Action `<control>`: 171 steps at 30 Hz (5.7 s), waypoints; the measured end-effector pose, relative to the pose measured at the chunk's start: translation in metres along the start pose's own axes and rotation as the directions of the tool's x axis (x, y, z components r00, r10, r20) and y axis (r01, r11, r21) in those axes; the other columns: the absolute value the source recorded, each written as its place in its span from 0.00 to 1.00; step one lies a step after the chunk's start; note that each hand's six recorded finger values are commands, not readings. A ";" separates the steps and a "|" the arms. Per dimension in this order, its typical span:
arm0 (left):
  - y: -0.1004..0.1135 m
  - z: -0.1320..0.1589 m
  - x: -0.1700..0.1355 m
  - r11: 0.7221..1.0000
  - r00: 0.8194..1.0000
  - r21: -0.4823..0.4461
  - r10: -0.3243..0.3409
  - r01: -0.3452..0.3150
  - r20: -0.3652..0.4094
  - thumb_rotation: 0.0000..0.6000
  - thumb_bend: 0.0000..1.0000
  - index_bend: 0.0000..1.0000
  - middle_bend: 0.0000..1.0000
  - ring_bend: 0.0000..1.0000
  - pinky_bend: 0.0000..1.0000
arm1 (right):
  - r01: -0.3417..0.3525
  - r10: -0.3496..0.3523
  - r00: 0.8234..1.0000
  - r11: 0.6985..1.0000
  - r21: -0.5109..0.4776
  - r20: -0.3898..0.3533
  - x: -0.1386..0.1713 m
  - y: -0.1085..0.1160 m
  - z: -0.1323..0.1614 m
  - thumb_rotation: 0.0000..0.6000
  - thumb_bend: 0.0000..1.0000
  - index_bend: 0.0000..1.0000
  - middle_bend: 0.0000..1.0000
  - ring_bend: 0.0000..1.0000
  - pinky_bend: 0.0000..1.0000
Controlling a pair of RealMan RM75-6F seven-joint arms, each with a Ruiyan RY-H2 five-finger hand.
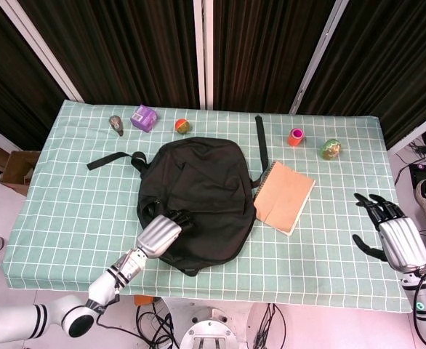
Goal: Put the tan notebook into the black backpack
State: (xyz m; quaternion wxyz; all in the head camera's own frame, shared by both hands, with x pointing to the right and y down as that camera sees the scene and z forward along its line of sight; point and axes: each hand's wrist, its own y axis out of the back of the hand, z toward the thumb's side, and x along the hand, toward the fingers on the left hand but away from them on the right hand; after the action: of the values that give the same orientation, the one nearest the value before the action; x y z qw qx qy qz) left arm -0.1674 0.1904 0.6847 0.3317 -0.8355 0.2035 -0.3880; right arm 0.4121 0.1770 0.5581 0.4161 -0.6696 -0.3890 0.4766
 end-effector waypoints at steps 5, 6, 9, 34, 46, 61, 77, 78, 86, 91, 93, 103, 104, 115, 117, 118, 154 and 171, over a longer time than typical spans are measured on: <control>-0.003 0.001 -0.005 1.000 1.000 -0.003 -0.008 0.008 -0.002 1.00 0.11 0.28 0.24 0.15 0.25 | -0.004 0.004 1.000 1.000 -0.006 0.004 0.000 -0.003 -0.001 1.00 0.22 0.13 0.31 0.15 0.31; -0.004 0.001 -0.004 1.000 1.000 0.003 -0.007 0.007 -0.002 1.00 0.12 0.28 0.24 0.15 0.25 | -0.005 0.006 1.000 1.000 -0.007 0.004 0.000 -0.004 -0.001 1.00 0.22 0.13 0.31 0.15 0.31; -0.005 0.003 0.002 1.000 1.000 -0.004 0.008 -0.008 -0.004 1.00 0.18 0.34 0.31 0.19 0.28 | -0.008 0.008 1.000 1.000 -0.011 0.003 0.000 -0.005 -0.001 1.00 0.22 0.13 0.31 0.15 0.31; 0.083 0.010 0.063 0.716 0.944 -0.616 0.268 -0.328 -0.191 1.00 0.38 0.62 0.68 0.58 0.60 | -0.113 0.113 0.994 0.993 0.040 -0.011 -0.008 -0.026 -0.009 1.00 0.23 0.16 0.31 0.15 0.31; 0.086 -0.043 0.080 0.494 0.910 -0.774 0.099 -0.396 -0.402 1.00 0.39 0.61 0.66 0.56 0.57 | -0.205 0.227 0.971 0.950 0.237 -0.070 -0.050 -0.089 -0.002 1.00 0.08 0.20 0.26 0.12 0.26; 0.077 -0.055 0.082 0.288 0.905 -0.873 -0.043 -0.394 -0.423 1.00 0.39 0.61 0.65 0.56 0.57 | -0.160 0.235 0.956 0.919 0.360 -0.174 -0.096 -0.162 0.016 1.00 0.07 0.20 0.23 0.10 0.22; 0.071 -0.052 0.087 0.254 0.910 -0.893 -0.092 -0.372 -0.405 1.00 0.40 0.61 0.65 0.55 0.57 | -0.131 0.221 0.941 0.935 0.329 -0.255 -0.120 -0.191 0.045 1.00 0.07 0.21 0.25 0.10 0.22; 0.071 -0.051 0.087 0.252 0.910 -0.894 -0.094 -0.371 -0.404 1.00 0.40 0.61 0.65 0.55 0.57 | -0.132 0.224 0.940 0.934 0.331 -0.256 -0.121 -0.191 0.045 1.00 0.07 0.21 0.25 0.10 0.21; 0.067 -0.050 0.087 0.226 0.911 -0.904 -0.115 -0.364 -0.396 1.00 0.40 0.61 0.65 0.55 0.58 | -0.132 0.241 0.933 0.920 0.370 -0.267 -0.133 -0.201 0.057 1.00 0.08 0.21 0.25 0.10 0.21; 0.067 -0.051 0.086 0.220 0.912 -0.905 -0.116 -0.364 -0.394 1.00 0.40 0.61 0.65 0.55 0.58 | -0.116 0.222 0.936 0.927 0.358 -0.272 -0.141 -0.205 0.067 1.00 0.19 0.25 0.27 0.11 0.21; 0.067 -0.051 0.085 0.216 0.912 -0.906 -0.117 -0.363 -0.393 1.00 0.40 0.61 0.65 0.55 0.58 | -0.102 0.202 0.940 0.935 0.340 -0.275 -0.145 -0.205 0.072 1.00 0.22 0.25 0.28 0.12 0.22; 0.067 -0.051 0.084 0.207 0.914 -0.911 -0.122 -0.357 -0.386 1.00 0.40 0.61 0.65 0.55 0.58 | -0.017 0.092 0.957 0.965 0.262 -0.276 -0.165 -0.191 0.088 1.00 0.38 0.26 0.28 0.12 0.24; 0.067 -0.051 0.084 0.206 0.914 -0.911 -0.122 -0.358 -0.387 1.00 0.40 0.61 0.65 0.55 0.58 | -0.009 0.082 0.958 0.967 0.255 -0.275 -0.167 -0.189 0.089 1.00 0.39 0.26 0.29 0.12 0.24; 0.066 -0.054 0.084 0.190 0.914 -0.914 -0.128 -0.359 -0.386 1.00 0.40 0.61 0.65 0.54 0.58 | -0.035 0.114 0.957 0.957 0.286 -0.265 -0.173 -0.198 0.096 1.00 0.48 0.65 0.42 0.20 0.31; 0.068 -0.055 0.083 0.192 0.914 -0.913 -0.127 -0.359 -0.386 1.00 0.40 0.61 0.65 0.54 0.58 | -0.045 0.131 0.953 0.953 0.298 -0.275 -0.171 -0.202 0.099 1.00 0.50 0.72 0.44 0.23 0.33; 0.069 -0.055 0.083 0.193 0.914 -0.913 -0.126 -0.359 -0.386 1.00 0.40 0.61 0.65 0.54 0.58 | -0.049 0.137 0.951 0.952 0.302 -0.278 -0.170 -0.204 0.099 1.00 0.51 0.75 0.45 0.24 0.34; 0.109 -0.049 0.075 -0.057 0.930 -0.946 -0.211 -0.320 -0.302 1.00 0.42 0.60 0.64 0.54 0.59 | 0.379 -0.378 0.673 0.914 -0.142 -0.636 -0.099 -0.079 0.133 1.00 0.59 1.00 0.59 0.36 0.46; 0.122 -0.049 0.069 -0.097 0.937 -0.950 -0.219 -0.297 -0.271 1.00 0.42 0.60 0.64 0.54 0.59 | 0.248 -0.334 0.452 0.938 -0.244 -0.827 -0.112 -0.114 0.268 1.00 0.59 1.00 0.60 0.37 0.48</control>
State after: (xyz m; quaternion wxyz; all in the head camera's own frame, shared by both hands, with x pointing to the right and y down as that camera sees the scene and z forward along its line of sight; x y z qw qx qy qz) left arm -0.1729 0.0448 0.6569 -0.4267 -0.7138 0.5022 -0.2370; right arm 0.1131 0.1642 0.6458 0.5987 -0.7573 -0.2604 -0.0139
